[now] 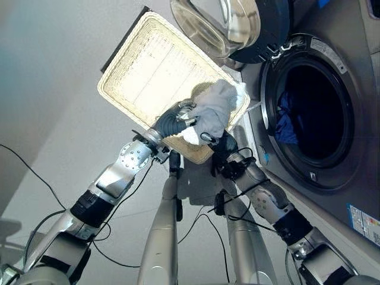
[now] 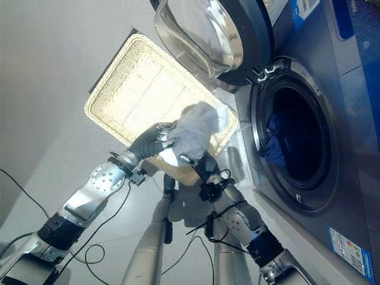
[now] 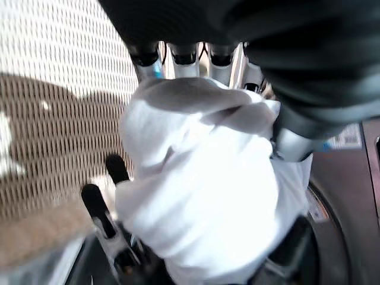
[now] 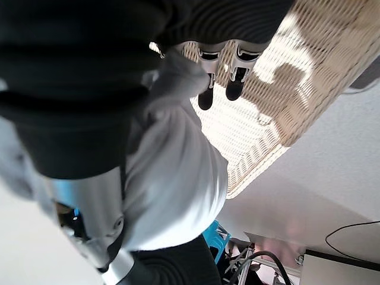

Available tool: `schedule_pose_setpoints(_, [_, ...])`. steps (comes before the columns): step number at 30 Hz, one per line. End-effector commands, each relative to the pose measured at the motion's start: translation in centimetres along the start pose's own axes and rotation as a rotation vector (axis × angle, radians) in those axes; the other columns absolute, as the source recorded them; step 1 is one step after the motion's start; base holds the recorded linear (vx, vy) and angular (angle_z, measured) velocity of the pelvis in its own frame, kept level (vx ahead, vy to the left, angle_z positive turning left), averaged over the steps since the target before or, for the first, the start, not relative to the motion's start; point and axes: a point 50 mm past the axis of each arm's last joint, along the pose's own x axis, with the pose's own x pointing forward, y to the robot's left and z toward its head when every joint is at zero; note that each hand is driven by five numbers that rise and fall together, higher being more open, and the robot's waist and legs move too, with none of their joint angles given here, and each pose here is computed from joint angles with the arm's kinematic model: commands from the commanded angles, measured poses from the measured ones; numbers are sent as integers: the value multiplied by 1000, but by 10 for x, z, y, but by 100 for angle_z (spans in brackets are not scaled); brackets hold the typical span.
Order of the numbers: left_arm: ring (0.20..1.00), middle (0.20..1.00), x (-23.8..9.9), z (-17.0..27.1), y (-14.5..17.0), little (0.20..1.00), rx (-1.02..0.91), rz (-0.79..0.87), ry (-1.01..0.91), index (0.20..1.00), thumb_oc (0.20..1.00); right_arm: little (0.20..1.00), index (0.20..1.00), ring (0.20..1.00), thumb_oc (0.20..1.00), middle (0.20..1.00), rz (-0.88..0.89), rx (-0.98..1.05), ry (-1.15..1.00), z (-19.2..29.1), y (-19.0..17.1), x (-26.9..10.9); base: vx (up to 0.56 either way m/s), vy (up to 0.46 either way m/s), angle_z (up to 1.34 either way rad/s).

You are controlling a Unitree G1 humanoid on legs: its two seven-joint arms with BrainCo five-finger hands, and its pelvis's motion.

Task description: Put the clothes into the washing machine.

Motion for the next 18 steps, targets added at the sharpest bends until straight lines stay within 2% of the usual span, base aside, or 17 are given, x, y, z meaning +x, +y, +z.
schedule_pose_setpoints(1, [200,200,11,39,-40,200,-72,-216,-187,200,200,1000,1000,1000,1000,1000,299,139,-14,5,57,10,-20,5,-10])
schedule_pose_setpoints(10, [200,200,8,20,-42,200,-103,-222,-86,200,200,1000,1000,1000,1000,1000,380,267,-21,5,64,3,-21,1,-3])
schedule_pose_setpoints(11, [200,200,6,18,-43,200,-129,-247,-76,200,200,733,733,733,733,733,384,282,-38,7,63,1,-13,-9,-8])
schedule_pose_setpoints(12, [200,200,4,17,-45,200,-144,-270,-70,200,200,319,319,319,319,319,382,290,-53,8,61,0,-13,-7,-6])
schedule_pose_setpoints(13, [200,200,3,16,-47,200,-161,-299,-69,200,200,200,200,200,200,200,373,295,-69,8,60,-1,0,0,0])
schedule_pose_setpoints(15, [200,200,-3,15,-60,200,-227,-439,-56,200,200,200,200,200,200,200,354,311,-113,12,56,-2,0,0,0])
schedule_pose_setpoints(16, [200,200,-3,14,-62,200,-229,-457,-49,200,200,200,200,200,200,200,353,315,-115,12,55,-3,0,0,0])
schedule_pose_setpoints(17, [680,680,-5,13,-65,680,-232,-484,-37,680,680,200,200,200,200,200,350,319,-121,12,54,-3,0,0,0])
schedule_pose_setpoints(18, [1000,1000,-6,11,-67,1000,-241,-496,-25,1000,1000,200,200,200,200,200,346,317,-129,13,53,-3,0,4,-5])
